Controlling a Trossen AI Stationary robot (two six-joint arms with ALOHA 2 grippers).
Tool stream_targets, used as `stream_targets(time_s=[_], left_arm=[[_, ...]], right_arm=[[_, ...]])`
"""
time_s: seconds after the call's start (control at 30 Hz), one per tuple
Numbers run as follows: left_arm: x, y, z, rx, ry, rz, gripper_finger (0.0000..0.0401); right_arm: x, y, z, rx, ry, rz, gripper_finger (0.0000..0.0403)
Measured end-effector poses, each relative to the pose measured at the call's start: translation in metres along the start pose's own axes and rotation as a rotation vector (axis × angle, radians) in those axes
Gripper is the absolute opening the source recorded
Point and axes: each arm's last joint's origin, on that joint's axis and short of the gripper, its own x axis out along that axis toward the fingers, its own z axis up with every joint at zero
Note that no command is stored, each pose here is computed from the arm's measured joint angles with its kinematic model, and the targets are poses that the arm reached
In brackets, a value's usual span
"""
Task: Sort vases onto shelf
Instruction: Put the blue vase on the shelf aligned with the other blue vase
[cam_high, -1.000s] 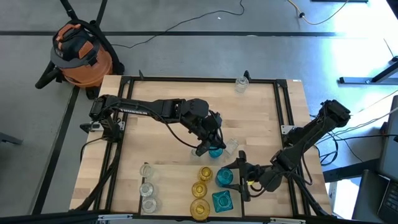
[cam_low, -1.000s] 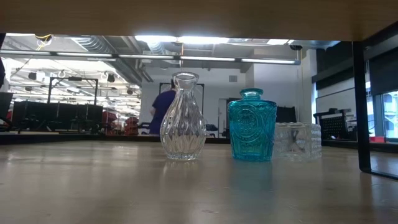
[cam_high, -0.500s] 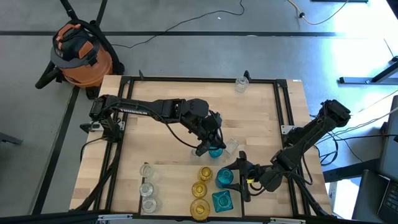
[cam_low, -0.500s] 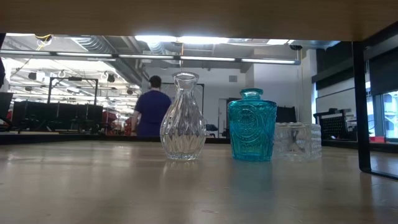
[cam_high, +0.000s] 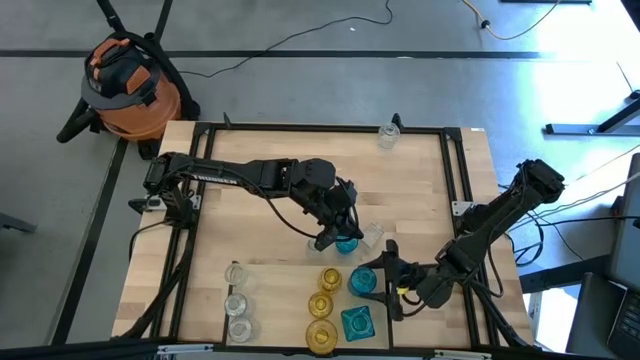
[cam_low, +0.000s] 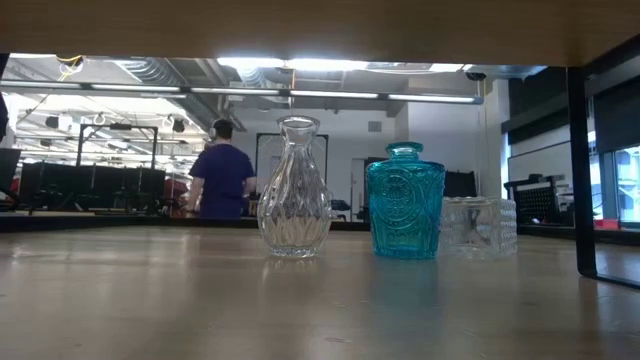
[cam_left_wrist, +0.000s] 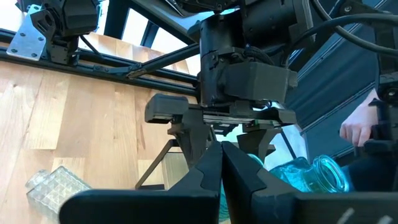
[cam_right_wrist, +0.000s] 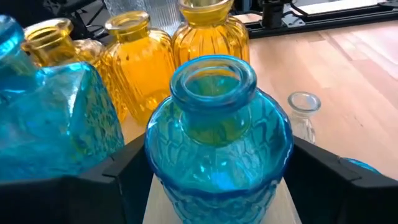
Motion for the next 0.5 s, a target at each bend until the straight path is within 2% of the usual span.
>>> stream_targets(time_s=[0.2,0.5], left_arm=[[0.0000,0.0000,0.0000,-0.002,0.000,0.000,0.0001],[0.0001,0.0002,0.0000,-0.002,-0.003,0.009,0.0001]], right_arm=[[-0.0020,0.0016,0.0039,0.030,-0.019,0.044,0.0285],[-0.0016,0.0014,0.0036,0.026,-0.023,0.034,0.0285]])
